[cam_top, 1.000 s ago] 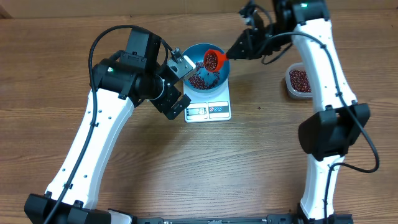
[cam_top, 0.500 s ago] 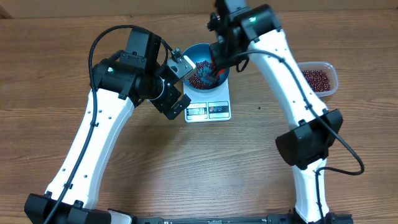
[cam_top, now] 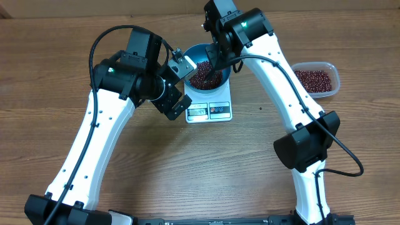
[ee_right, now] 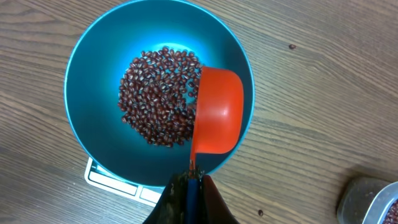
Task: Scoop item into bowl and weigh 150g on scale
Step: 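Tilt the red cup to pour beans into the bowl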
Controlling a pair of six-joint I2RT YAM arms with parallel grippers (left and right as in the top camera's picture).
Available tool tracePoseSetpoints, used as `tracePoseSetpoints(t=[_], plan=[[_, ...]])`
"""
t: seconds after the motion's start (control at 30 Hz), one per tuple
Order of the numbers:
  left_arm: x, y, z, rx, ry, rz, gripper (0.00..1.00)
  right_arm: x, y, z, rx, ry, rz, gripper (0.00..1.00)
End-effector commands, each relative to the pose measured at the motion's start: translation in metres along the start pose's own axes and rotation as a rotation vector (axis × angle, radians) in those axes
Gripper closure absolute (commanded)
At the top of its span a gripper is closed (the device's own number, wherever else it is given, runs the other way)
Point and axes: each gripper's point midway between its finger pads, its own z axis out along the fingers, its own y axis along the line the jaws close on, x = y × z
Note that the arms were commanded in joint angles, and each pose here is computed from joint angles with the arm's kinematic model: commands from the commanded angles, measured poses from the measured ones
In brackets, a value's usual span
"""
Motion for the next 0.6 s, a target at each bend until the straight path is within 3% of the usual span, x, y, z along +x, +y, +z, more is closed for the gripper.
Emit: tracePoseSetpoints(t=[0.0,0.3,0.57], plan=[[0.002,0.001,0.003,0.005,0.009,0.009,0.01,-0.01,0.003,-0.008,0.017,-0.045,0.0,0.96],[0.002,0.001,0.003,0.005,0.009,0.009,0.0,-0.009,0.003,-0.012,0.016,-0.046,0.0,0.96],[0.002,0.001,0.003,0.005,0.009,0.009,0.0,-0.013,0.003,-0.048,-0.072,-0.113,-0.018,0.96]])
